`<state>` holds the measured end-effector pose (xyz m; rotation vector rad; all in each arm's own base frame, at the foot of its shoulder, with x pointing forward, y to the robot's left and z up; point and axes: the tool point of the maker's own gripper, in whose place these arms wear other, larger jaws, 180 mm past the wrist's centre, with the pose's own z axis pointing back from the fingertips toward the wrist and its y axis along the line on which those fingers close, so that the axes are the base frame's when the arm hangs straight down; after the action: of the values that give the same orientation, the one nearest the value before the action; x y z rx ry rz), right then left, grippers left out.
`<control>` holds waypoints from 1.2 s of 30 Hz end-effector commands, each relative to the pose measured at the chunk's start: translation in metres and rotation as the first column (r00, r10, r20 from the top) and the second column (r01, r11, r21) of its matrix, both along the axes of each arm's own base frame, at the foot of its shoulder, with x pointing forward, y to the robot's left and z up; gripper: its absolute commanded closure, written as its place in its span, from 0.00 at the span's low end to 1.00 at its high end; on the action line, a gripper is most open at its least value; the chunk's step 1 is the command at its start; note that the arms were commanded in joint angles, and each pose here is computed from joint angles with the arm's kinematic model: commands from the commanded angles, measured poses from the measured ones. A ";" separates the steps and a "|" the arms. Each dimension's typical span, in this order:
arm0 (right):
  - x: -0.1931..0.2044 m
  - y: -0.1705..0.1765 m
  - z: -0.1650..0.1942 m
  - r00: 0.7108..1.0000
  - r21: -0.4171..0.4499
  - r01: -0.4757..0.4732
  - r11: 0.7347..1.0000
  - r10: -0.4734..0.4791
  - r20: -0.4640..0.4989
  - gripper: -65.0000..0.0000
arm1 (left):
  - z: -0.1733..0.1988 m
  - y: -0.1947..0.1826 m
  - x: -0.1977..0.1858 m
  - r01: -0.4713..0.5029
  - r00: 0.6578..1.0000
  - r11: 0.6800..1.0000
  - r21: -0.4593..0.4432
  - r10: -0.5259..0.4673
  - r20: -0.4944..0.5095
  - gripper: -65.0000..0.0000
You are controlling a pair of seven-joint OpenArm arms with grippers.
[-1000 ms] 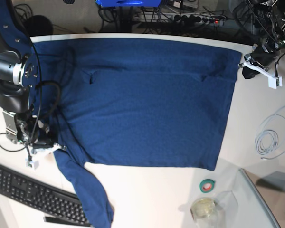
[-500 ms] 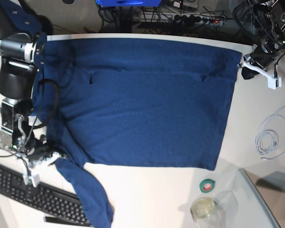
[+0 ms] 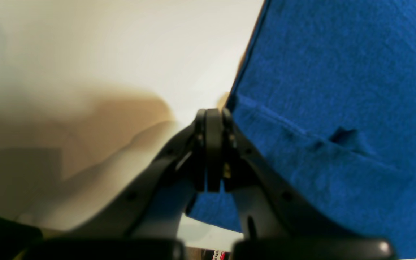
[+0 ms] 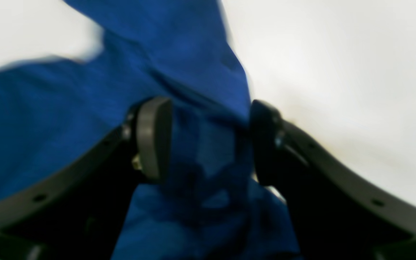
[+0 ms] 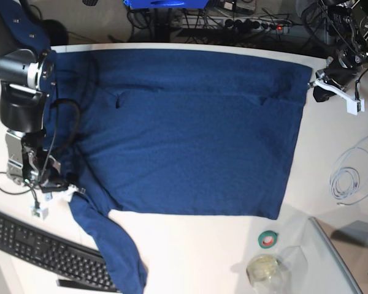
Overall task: Layout the t-shirt on the table in an organized manner, then fold the t-shirt properly
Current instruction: 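Pull the held shirt side with the right gripper toward the keyboard, then drag the held sleeve with the right gripper across the shirt body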
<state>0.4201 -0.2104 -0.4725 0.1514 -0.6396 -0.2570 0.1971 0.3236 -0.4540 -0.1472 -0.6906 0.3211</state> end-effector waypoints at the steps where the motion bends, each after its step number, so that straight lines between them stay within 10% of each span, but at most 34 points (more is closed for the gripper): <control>1: 0.027 -0.003 0.023 0.996 0.000 0.015 1.000 -0.015 0.087 0.53 | 0.011 0.007 0.008 0.003 0.999 1.000 0.020 -0.004 0.040 1.00; 11: 0.026 -0.010 0.011 0.996 0.009 0.044 0.999 -0.045 0.080 1.00 | 0.011 0.007 0.008 0.003 0.999 1.000 0.020 -0.004 0.040 1.00; 36: 0.043 0.042 0.109 0.940 -0.055 -0.212 0.976 0.219 0.261 1.00 | 0.011 0.007 0.008 0.003 0.999 1.000 0.020 -0.004 0.040 1.00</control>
<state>0.4444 -0.1661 -0.3914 0.2285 -0.8000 -0.0269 0.1969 0.3223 -0.4547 -0.1499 -0.6896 0.3215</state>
